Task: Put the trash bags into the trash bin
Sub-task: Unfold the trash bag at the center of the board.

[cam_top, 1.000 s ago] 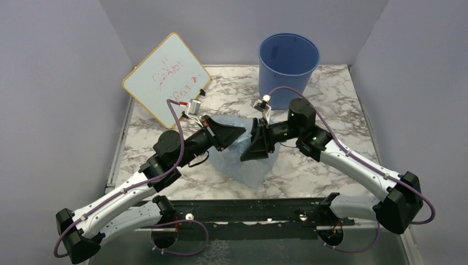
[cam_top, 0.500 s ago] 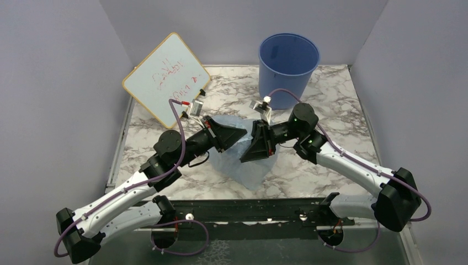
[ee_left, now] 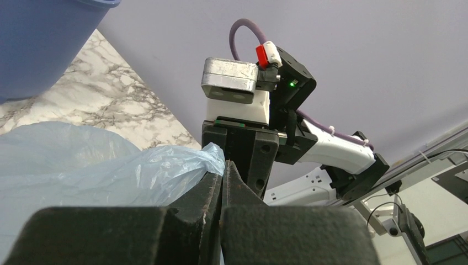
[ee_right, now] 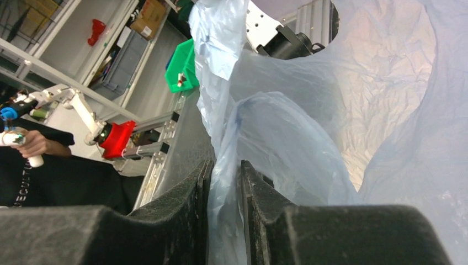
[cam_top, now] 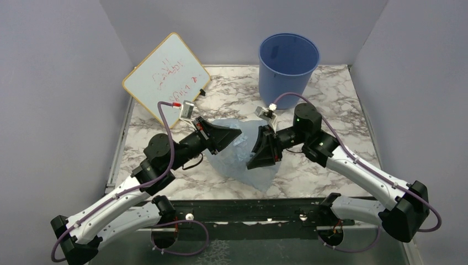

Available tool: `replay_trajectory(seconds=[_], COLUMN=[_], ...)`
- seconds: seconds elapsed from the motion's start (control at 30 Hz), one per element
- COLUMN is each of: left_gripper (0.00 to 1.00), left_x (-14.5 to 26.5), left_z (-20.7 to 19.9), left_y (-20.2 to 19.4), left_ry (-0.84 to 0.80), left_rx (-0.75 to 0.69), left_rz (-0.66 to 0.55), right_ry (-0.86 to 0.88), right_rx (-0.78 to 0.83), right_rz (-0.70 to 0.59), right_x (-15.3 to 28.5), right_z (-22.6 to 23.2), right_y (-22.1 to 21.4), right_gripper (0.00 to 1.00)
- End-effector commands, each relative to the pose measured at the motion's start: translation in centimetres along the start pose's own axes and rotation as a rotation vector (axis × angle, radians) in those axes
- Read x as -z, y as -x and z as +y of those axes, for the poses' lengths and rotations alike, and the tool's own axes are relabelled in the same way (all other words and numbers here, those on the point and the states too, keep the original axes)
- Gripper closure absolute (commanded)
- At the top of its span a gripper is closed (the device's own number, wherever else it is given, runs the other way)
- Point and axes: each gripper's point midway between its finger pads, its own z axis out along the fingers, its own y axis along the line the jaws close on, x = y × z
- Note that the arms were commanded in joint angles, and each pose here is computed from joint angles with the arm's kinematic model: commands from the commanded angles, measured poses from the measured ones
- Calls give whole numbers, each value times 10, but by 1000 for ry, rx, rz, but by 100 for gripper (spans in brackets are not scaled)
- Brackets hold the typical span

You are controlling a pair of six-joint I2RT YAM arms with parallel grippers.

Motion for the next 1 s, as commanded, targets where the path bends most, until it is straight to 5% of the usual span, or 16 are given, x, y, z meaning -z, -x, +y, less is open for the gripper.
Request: replay_trajectory(seconds=[0.0, 0.37, 0.57, 0.7, 0.77, 0.97], left_gripper=[100, 100, 100, 100, 100, 100], left_x=[0, -1, -1, 0, 0, -8], left_z=[-13, -21, -23, -24, -19, -22], left_y=[10, 9, 5, 7, 8, 1], left_ry=[-25, -38, -61, -72, -48, -88], left_rx=[-39, -90, -85, -78, -79, -40], left_rz=[-12, 51, 56, 34, 29, 43], right_ry=[-38, -412, -652, -934, -861, -376], right_rx=[21, 17, 20, -50, 15, 114], right_rz=[8, -85, -278, -561, -613, -505], right_x=[1, 20, 53, 106, 102, 46], right_z=[-3, -51, -58, -71, -60, 8], right_y=[0, 26, 59, 81, 84, 94], right_gripper=[71, 98, 97, 92, 85, 78])
